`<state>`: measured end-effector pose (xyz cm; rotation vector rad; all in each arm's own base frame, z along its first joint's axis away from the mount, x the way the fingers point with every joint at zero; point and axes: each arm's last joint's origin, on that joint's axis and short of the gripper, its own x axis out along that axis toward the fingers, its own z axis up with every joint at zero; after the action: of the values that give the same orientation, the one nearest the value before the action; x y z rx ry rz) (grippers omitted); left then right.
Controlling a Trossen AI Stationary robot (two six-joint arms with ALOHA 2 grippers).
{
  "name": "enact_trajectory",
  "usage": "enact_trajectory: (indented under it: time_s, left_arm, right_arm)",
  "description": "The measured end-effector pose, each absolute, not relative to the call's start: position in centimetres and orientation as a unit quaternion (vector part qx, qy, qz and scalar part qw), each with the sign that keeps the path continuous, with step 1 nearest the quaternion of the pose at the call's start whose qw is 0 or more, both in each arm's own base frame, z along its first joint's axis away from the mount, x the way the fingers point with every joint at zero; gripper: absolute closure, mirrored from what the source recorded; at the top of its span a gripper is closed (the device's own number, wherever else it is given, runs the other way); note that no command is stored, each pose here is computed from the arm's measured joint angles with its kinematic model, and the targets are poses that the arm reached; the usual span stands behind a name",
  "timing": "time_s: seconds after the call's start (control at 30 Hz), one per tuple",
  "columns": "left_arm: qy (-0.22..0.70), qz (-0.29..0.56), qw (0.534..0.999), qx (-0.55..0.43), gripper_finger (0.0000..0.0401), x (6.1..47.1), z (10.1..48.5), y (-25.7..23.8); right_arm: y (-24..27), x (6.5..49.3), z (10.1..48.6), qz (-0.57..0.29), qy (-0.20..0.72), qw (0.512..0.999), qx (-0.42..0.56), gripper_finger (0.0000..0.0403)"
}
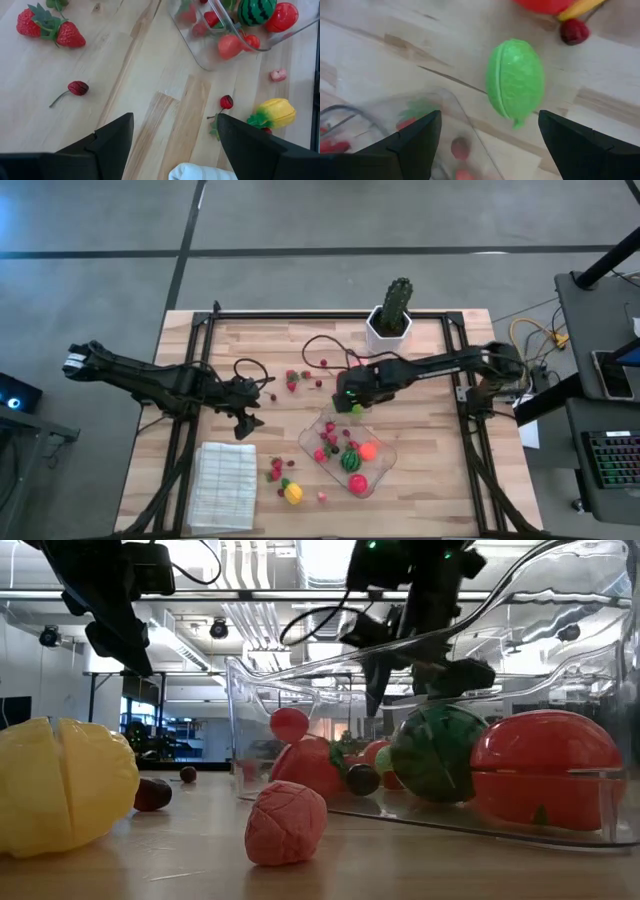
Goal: Pick and placing Produce into tupperware
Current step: Put the green melon into the transparent bin
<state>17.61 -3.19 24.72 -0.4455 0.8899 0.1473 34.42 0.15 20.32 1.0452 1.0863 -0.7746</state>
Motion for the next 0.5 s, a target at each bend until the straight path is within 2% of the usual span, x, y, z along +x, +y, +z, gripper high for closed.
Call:
enact_trajectory:
  time_s: [0.17,0.37,0.5]
  left_arm:
    - [0.43,0.072,0.875,-0.212,0.013,17.5,24.7,-3.2]
    - [0.441,0.075,0.869,-0.209,0.013,17.3,24.4,-3.1]
    - [0.444,0.076,0.868,-0.208,0.013,17.2,24.1,-3.1]
  right_arm:
    - [0.3,35.5,19.8,-0.329,0.495,0.657,0.464,0.0078]
    - [-0.1,34.8,19.1,-0.387,0.507,0.625,0.451,0.0078]
    - [-0.2,34.8,19.0,-0.389,0.507,0.631,0.44,0.0078]
